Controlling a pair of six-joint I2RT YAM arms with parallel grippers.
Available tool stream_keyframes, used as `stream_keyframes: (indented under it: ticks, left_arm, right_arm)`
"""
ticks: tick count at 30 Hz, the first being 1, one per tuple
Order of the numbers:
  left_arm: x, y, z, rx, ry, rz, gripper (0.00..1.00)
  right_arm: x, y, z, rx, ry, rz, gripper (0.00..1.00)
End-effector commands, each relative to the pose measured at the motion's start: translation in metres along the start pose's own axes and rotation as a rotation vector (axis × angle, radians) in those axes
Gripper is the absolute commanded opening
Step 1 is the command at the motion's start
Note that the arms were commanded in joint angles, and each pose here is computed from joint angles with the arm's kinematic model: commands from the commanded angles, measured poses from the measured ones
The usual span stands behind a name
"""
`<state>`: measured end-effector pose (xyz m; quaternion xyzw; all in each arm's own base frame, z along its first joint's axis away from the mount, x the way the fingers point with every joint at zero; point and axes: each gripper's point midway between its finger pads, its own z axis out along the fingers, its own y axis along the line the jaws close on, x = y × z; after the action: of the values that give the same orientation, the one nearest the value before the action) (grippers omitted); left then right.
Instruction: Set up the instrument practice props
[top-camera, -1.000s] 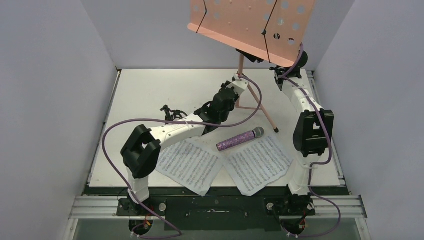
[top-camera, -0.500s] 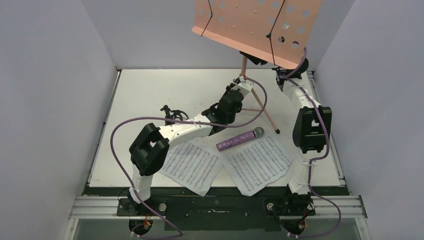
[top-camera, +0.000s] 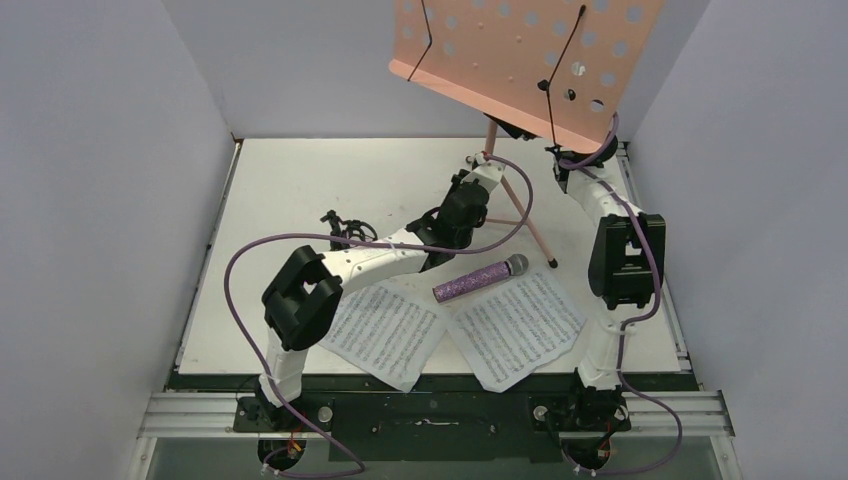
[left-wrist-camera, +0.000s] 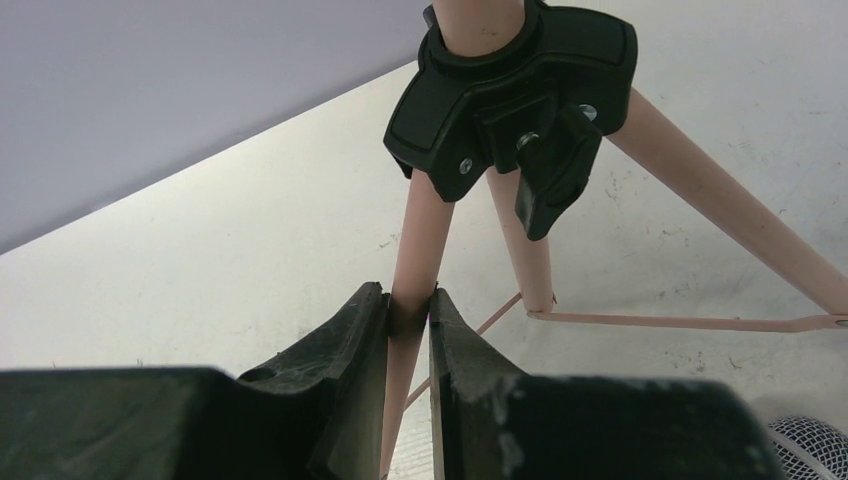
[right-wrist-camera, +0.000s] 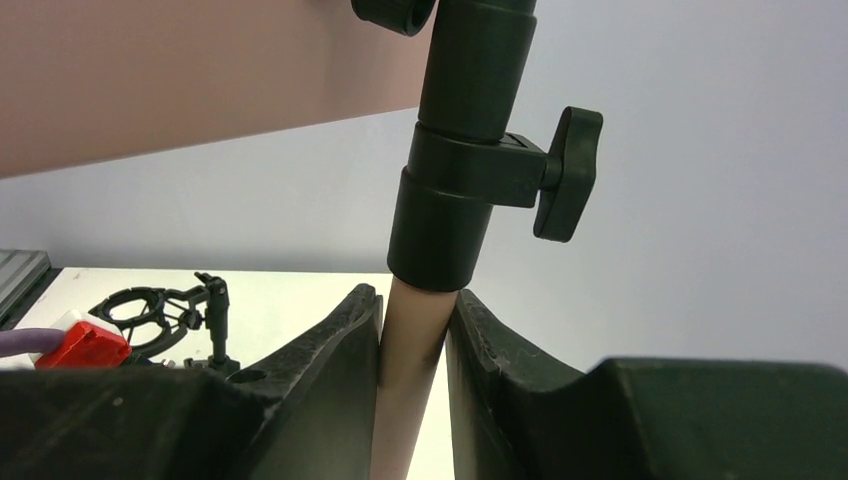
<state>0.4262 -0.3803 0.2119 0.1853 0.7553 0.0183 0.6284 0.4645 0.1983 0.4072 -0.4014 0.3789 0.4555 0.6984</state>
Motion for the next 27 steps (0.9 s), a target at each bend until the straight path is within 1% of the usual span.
stream_keyframes:
  ticks: [1,2,4,7,9,11,13,14,18,22,27]
  left_arm:
    - [-0.025,-0.003,-0.005,-0.019,-0.042,-0.093,0.0]
    - [-0.024,-0.004,-0.004,-0.019,-0.041,-0.094,0.0]
    - [-0.024,-0.005,-0.004,-0.018,-0.042,-0.094,0.0]
    - [-0.023,-0.004,-0.003,-0.019,-0.043,-0.096,0.0]
    - [-0.022,-0.004,-0.004,-0.021,-0.045,-0.097,0.0]
    - [-0.022,-0.004,-0.004,-0.016,-0.049,-0.101,0.0]
    - [-0.022,-0.003,-0.004,-0.016,-0.052,-0.104,0.0]
    - [-0.022,-0.003,-0.005,-0.014,-0.054,-0.105,0.0]
    - [-0.021,-0.002,-0.006,-0.011,-0.058,-0.106,0.0]
    - [-0.021,-0.002,-0.008,-0.004,-0.072,-0.111,0.0]
    - [-0.027,-0.005,-0.013,0.044,-0.112,-0.112,0.0]
  right_arm:
    - [-0.09,-0.003,-0.007,0.076,-0.182,-0.324,0.25]
    - [-0.089,-0.004,-0.007,0.08,-0.179,-0.317,0.35]
    - [-0.087,-0.005,-0.008,0.091,-0.17,-0.3,0.48]
    - [-0.083,-0.006,-0.011,0.113,-0.151,-0.286,0.57]
    - [-0.081,-0.005,-0.014,0.13,-0.144,-0.272,0.66]
    - [-0.079,-0.004,-0.017,0.148,-0.141,-0.261,0.72]
    - [-0.075,-0.002,-0.019,0.164,-0.139,-0.229,0.75]
    - [-0.072,-0.008,-0.03,0.199,-0.126,-0.216,0.76]
    - [-0.06,-0.011,-0.045,0.265,-0.1,-0.154,0.81]
    - [-0.042,-0.006,-0.06,0.316,-0.066,-0.091,0.82]
    - [-0.016,0.005,-0.081,0.401,-0.028,0.012,0.83]
